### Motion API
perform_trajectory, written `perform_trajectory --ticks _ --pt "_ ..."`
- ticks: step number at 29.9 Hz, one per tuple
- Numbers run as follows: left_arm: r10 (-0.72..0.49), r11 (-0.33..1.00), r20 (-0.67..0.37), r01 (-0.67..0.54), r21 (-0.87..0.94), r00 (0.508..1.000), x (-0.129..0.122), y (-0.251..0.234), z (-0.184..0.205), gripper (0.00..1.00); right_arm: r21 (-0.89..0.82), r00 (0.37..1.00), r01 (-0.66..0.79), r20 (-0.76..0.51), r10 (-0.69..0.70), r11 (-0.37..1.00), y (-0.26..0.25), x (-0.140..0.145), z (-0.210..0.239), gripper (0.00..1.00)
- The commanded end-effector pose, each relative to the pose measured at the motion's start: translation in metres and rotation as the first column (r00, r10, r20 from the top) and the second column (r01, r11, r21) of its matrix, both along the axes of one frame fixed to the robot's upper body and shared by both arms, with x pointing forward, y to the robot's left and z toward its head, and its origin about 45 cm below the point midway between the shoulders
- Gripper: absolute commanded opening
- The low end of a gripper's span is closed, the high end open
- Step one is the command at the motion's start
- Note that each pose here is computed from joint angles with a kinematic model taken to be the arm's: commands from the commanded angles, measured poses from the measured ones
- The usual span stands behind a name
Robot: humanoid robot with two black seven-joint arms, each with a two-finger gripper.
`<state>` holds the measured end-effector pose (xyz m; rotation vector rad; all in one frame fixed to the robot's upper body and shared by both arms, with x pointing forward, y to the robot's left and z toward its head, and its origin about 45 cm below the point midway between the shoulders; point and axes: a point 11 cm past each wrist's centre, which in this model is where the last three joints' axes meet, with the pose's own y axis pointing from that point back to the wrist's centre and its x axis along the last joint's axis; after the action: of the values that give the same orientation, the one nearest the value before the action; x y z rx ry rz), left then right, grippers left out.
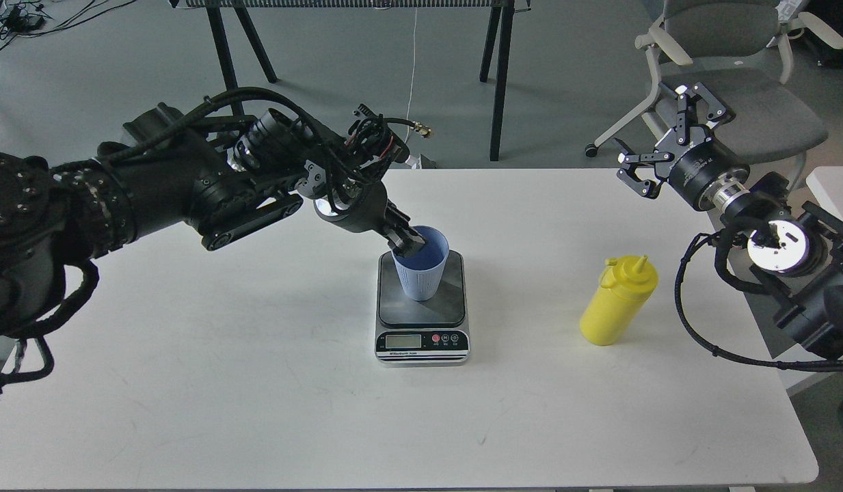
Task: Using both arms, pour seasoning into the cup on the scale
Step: 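Open the left gripper and lift it away from the cup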
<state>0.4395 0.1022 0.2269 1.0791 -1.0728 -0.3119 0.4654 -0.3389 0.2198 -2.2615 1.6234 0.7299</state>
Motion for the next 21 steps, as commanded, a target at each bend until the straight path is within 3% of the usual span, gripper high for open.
perform_trajectory --ticks 1,9,14,17,21 --pt "0.037 0.999 0.009 -0.037 -0.022 0.999 0.008 0.000 0.006 0.59 0.003 1.000 0.003 0.003 -0.003 1.000 -0.001 0.000 0.001 0.99" --pt "0.098 0.985 0.009 -0.096 -0.146 0.995 0.022 -0.010 0.046 0.70 -0.002 1.000 0.000 0.013 0.001 1.000 0.000 0.004 0.007 0.99" --pt "0.219 0.917 -0.044 -0.221 -0.333 0.975 0.040 -0.008 0.081 0.80 -0.009 1.000 -0.003 0.015 0.003 1.000 -0.003 0.004 0.012 0.99" --pt "0.316 0.844 -0.085 -0.321 -0.429 0.945 0.055 0.012 0.099 0.83 -0.029 1.000 0.003 0.031 -0.003 1.000 -0.017 0.008 0.030 0.99" --pt "0.476 0.668 -0.151 -0.468 -0.578 0.867 0.078 0.074 0.137 0.89 -0.025 0.999 -0.021 0.030 0.022 0.999 -0.022 0.011 0.053 0.99"
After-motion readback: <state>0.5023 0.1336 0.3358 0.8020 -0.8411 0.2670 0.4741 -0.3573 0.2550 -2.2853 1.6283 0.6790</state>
